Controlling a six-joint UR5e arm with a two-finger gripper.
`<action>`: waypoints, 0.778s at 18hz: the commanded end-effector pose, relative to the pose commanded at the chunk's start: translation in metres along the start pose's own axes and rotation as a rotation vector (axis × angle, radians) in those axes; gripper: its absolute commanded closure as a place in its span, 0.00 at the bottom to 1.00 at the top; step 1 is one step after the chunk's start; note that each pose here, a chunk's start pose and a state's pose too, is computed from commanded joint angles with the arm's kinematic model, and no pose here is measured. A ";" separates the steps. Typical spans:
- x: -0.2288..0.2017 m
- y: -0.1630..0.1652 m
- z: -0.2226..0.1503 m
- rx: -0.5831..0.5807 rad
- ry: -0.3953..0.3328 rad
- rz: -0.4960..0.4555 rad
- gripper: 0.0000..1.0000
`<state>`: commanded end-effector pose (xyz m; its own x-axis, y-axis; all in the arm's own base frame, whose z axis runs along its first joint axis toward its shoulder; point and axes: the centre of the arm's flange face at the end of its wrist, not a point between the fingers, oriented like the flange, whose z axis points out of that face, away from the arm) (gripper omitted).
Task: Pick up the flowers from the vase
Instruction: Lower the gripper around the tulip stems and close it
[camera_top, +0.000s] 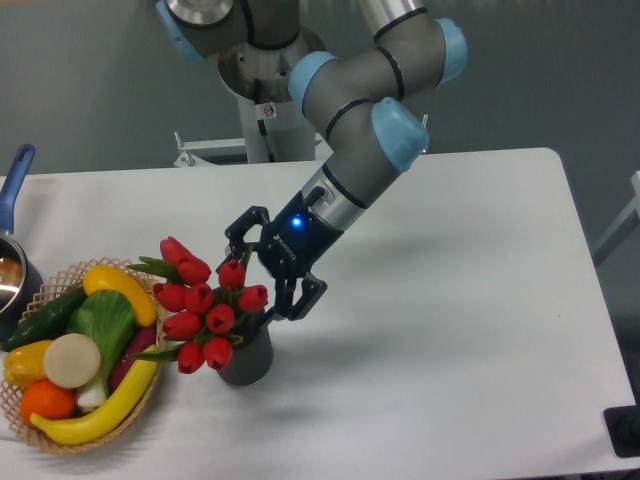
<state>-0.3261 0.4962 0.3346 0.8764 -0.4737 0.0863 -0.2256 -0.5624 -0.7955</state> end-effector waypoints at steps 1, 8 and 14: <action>0.000 0.000 0.000 0.003 0.002 -0.003 0.00; 0.000 -0.004 0.017 0.038 0.031 -0.002 0.00; 0.000 -0.006 0.025 0.043 0.029 0.008 0.13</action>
<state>-0.3135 0.5168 0.3244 0.8620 -0.4975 0.0970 -0.2133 -0.5296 -0.8210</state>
